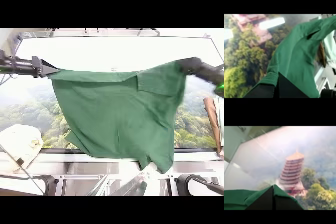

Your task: Fold the shirts.

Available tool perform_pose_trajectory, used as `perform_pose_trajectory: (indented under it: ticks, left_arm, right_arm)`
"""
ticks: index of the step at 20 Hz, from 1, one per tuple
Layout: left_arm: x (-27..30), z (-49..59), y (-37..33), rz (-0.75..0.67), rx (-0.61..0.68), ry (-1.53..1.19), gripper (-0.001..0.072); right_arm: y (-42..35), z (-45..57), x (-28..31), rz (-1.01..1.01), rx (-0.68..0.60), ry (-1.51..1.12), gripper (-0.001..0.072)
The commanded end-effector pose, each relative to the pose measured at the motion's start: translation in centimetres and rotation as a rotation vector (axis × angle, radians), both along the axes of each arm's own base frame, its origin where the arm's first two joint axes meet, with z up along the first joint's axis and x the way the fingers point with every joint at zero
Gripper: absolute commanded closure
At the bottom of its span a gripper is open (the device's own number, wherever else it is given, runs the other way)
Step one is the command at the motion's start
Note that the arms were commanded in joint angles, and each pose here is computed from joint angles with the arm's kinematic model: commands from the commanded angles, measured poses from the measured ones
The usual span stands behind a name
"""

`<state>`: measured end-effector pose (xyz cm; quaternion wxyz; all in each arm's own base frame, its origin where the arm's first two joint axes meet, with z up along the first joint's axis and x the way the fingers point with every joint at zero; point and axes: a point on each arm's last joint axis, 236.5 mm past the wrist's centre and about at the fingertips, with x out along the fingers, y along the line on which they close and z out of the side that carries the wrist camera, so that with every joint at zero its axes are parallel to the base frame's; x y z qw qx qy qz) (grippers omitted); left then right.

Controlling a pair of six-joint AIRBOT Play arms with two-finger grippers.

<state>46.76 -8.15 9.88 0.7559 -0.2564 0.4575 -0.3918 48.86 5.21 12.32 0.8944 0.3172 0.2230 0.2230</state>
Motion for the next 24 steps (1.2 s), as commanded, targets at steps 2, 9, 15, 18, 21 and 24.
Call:
perform_pose_trajectory:
  ticks: [2, 9, 15, 18, 21, 24]
  left_arm:
    - [5.0, -6.0, 1.2, 0.019, 0.018, 0.031, 0.0678]
    - [7.9, -7.9, 3.2, 0.059, 0.078, 0.054, 0.0679]
    - [2.6, -15.0, 4.3, 0.025, 0.097, 0.298, 0.0679]
    - [0.5, -17.3, 3.7, 0.015, 0.073, 0.382, 0.0679]
    - [-0.7, -18.6, 2.8, 0.004, 0.064, 0.427, 0.0680]
    - [-1.3, -18.9, 1.8, -0.018, 0.062, 0.445, 0.0684]
  right_arm:
    - [-0.6, -7.8, 5.1, -0.056, 0.094, 0.078, 0.0698]
    - [0.0, -7.6, 5.7, 0.027, 0.093, 0.072, 0.0698]
    - [-0.9, -14.8, 0.7, 0.098, 0.015, 0.289, 0.0699]
    - [-0.9, -18.0, -1.9, 0.095, 0.031, 0.374, 0.0699]
    - [-0.7, -20.5, -3.7, 0.092, 0.026, 0.435, 0.0699]
    - [-0.4, -21.4, -4.4, 0.101, 0.026, 0.453, 0.0696]
